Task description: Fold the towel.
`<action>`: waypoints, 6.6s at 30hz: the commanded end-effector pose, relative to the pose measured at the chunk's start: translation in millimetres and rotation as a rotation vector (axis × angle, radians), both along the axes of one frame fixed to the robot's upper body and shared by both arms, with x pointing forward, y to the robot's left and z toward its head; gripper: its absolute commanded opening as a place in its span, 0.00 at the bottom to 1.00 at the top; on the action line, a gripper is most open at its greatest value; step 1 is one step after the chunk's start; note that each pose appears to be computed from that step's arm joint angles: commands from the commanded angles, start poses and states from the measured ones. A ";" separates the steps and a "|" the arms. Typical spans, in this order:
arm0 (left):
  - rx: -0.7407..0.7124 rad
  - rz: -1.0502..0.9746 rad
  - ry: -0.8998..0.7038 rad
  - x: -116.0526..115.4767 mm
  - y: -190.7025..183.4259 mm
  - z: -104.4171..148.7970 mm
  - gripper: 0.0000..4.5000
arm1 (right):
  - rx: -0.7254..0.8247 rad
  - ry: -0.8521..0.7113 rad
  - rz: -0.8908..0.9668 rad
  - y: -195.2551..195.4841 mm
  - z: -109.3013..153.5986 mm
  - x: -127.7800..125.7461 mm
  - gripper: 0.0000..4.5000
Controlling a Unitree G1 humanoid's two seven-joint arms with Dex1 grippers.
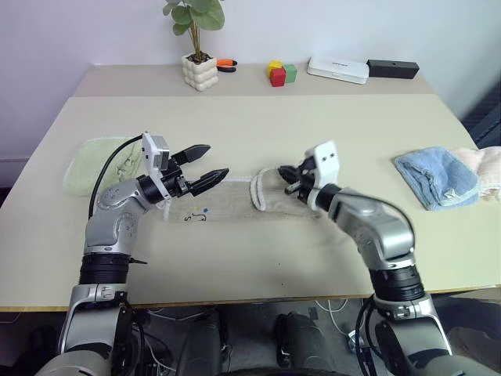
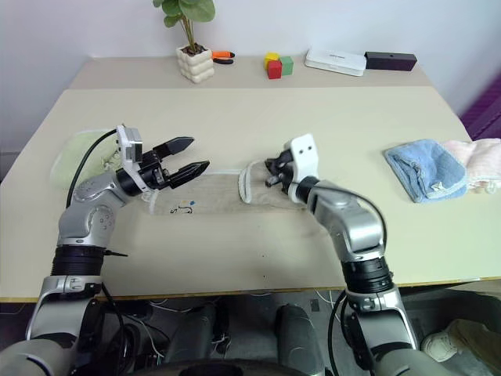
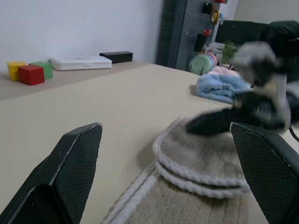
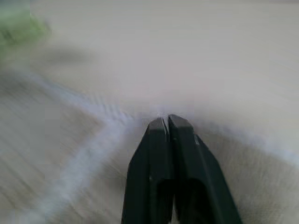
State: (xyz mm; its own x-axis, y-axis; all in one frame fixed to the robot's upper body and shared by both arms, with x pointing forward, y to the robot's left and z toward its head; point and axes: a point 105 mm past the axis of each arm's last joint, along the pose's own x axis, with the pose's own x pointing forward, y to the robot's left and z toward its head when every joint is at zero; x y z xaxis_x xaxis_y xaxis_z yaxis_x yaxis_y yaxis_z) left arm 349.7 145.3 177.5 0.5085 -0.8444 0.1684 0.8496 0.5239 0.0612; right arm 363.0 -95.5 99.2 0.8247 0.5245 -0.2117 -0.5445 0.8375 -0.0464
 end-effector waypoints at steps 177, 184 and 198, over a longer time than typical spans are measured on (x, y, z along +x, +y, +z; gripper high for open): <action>0.060 0.257 0.453 45.9 -133.3 -97.7 0.00 | 0.027 -0.023 -0.562 -69.8 -21.2 -0.4 0.01; -0.003 0.279 0.461 49.8 -121.6 -91.0 0.00 | 0.107 -0.028 -0.594 -87.2 -15.2 -2.7 0.01; -0.153 0.092 0.184 30.0 -99.1 -5.0 0.99 | 0.252 -0.036 -0.397 -125.0 61.7 4.8 1.00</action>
State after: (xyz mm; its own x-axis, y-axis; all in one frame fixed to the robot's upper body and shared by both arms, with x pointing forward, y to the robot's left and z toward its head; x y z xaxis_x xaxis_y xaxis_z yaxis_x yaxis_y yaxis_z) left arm 384.3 42.7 146.8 0.6479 -0.7556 0.0963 0.7527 0.6158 -0.2330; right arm 369.4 -218.4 139.3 0.9781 0.1571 -0.1362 -0.1388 0.9811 0.1347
